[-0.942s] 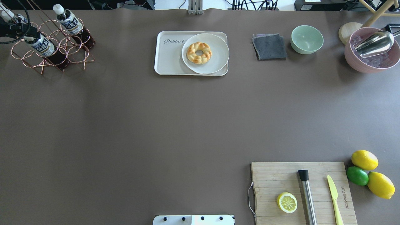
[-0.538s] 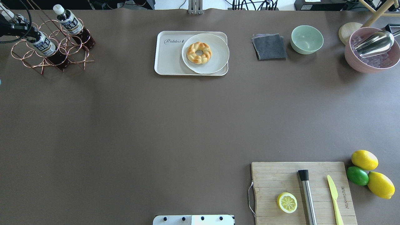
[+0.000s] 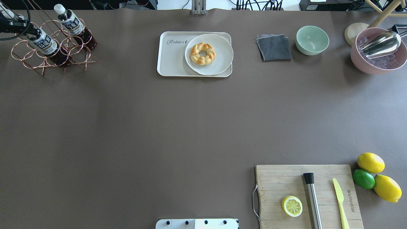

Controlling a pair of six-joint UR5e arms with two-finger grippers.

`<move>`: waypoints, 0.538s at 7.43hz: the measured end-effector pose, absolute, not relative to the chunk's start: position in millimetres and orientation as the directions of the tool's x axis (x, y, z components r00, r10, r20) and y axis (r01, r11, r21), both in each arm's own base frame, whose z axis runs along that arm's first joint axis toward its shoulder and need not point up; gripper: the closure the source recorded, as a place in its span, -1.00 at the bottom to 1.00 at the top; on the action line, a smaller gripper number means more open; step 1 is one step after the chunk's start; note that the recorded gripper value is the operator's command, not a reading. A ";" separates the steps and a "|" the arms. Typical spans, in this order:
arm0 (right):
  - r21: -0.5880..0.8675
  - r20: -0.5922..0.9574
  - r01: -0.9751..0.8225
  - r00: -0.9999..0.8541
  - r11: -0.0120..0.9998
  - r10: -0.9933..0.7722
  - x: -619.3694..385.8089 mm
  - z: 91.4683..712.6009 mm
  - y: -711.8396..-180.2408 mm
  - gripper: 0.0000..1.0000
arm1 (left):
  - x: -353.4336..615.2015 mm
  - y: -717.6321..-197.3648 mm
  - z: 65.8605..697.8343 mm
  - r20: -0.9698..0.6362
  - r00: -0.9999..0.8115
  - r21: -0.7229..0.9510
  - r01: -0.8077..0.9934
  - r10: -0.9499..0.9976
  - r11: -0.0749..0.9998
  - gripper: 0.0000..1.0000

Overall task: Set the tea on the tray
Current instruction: 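Grasp a dark tea bottle from the copper rack with the left gripper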

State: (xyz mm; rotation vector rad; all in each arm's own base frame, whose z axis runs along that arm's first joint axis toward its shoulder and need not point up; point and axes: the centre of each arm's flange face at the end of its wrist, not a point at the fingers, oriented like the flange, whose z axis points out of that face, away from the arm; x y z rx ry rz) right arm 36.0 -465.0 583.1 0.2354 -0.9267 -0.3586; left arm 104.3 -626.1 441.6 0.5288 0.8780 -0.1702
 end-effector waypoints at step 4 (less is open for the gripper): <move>0.346 0.736 0.206 0.545 0.915 -0.401 32.6 584.6 -465.5 -0.99 | 35.6 -579.2 369.1 -0.760 0.648 0.383 0.374 0.057 0.844 1.00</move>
